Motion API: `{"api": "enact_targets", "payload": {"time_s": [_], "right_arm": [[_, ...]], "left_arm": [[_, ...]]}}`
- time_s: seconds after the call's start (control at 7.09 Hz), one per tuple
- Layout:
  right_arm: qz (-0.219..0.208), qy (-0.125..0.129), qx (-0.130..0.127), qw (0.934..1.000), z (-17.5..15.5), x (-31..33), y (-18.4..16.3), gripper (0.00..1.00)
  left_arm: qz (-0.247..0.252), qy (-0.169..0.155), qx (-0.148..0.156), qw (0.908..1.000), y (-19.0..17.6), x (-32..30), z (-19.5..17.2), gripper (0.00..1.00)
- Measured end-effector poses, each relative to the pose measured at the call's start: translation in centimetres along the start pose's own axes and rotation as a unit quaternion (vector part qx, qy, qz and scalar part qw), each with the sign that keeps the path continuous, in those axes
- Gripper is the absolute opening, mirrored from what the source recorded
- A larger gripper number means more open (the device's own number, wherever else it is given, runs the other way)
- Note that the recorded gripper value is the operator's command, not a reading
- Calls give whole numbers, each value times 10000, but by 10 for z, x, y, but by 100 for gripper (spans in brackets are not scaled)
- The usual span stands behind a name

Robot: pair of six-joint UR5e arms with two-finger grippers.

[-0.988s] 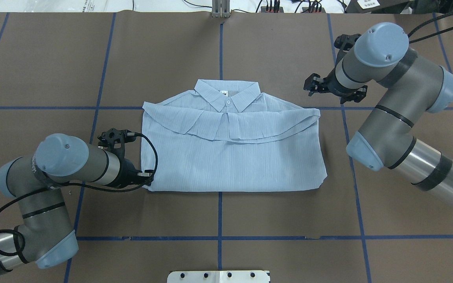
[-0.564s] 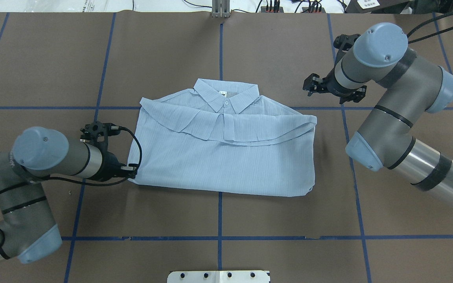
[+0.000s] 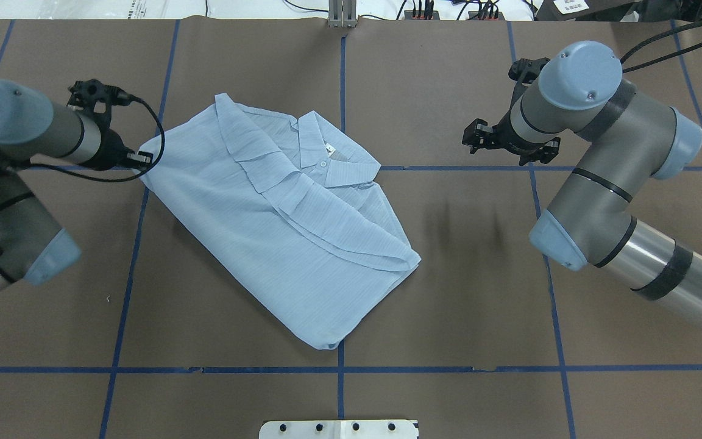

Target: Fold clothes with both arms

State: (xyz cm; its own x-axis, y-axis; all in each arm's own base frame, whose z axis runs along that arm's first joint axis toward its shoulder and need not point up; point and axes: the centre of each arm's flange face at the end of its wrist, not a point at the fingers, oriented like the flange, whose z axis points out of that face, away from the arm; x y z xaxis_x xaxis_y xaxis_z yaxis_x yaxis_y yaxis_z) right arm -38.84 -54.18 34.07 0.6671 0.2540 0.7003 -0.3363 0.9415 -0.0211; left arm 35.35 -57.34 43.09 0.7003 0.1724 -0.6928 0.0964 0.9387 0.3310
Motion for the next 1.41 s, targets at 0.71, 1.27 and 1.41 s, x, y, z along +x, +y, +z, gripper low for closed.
{"api": "enact_targets", "payload": {"time_s": [0.71,1.27,1.41], "right_arm": [[124,-215,10,9997,-8,-35,8,100],[1115,-172,22,9936,16,-180,19,98],[1399,-74,103,9901,26,-220,26,97]], "left_arm": [[413,-665,329,9964,-200,-2,15,100],[625,214,58,9978,-176,-28,-11,100],[627,253,64,9977,-173,-29,-14,100]]}}
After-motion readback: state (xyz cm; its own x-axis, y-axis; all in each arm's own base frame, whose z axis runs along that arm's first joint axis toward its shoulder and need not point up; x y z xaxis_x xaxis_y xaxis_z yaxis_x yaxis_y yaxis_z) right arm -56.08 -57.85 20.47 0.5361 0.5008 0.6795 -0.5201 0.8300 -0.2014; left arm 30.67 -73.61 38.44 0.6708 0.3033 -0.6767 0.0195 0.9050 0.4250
